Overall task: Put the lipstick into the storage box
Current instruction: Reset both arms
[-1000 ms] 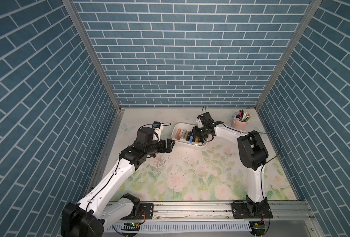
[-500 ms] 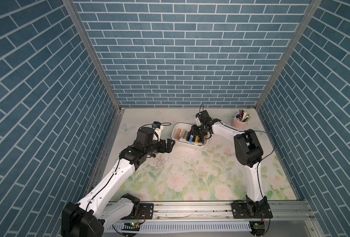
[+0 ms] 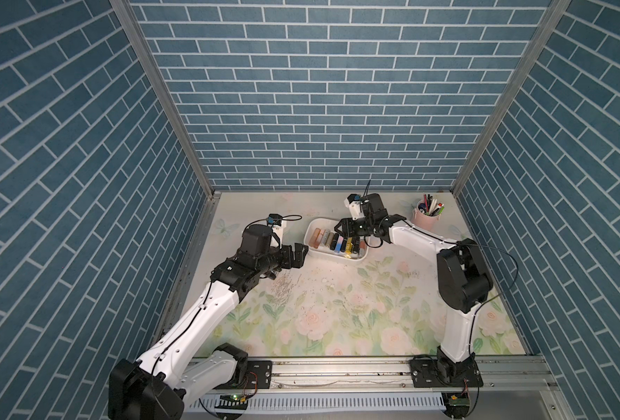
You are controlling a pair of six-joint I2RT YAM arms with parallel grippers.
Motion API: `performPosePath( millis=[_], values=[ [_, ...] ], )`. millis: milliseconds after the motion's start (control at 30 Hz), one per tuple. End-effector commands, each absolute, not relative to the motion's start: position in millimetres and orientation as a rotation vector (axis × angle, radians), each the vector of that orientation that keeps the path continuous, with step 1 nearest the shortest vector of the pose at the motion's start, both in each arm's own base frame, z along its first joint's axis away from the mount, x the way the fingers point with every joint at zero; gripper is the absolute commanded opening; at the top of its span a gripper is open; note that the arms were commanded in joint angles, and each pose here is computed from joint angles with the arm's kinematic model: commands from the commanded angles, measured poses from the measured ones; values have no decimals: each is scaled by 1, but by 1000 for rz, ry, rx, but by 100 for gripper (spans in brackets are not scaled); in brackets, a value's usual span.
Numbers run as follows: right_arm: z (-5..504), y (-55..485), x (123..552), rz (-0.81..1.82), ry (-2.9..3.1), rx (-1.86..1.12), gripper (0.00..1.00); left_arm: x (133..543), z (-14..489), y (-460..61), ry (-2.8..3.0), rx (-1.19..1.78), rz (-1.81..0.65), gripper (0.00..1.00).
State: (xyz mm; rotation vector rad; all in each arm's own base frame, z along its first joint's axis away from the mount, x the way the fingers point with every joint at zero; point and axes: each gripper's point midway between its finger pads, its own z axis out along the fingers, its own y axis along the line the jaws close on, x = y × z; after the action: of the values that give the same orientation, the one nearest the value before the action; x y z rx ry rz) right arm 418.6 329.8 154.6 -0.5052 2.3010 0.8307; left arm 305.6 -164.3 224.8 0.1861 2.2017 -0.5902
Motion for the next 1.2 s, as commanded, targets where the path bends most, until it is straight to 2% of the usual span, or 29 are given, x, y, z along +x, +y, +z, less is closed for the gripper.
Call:
performPosePath(
  millis=[0, 400, 633, 867, 1167],
  values=[
    [209, 339, 411, 885, 2057, -633, 56, 319, 250, -161, 2127, 120, -588, 100],
    [250, 298, 367, 690, 1660, -768, 60, 340, 269, -142, 2046, -27, -483, 100],
    [269, 234, 344, 432, 1464, -642, 64, 346, 284, -115, 1898, -86, -350, 99],
    [251, 151, 354, 211, 1582, -406, 64, 344, 294, -76, 1732, -153, -188, 100],
    [174, 46, 369, -4, 1781, -159, 65, 348, 249, -18, 1718, -280, -60, 100]
  ],
)
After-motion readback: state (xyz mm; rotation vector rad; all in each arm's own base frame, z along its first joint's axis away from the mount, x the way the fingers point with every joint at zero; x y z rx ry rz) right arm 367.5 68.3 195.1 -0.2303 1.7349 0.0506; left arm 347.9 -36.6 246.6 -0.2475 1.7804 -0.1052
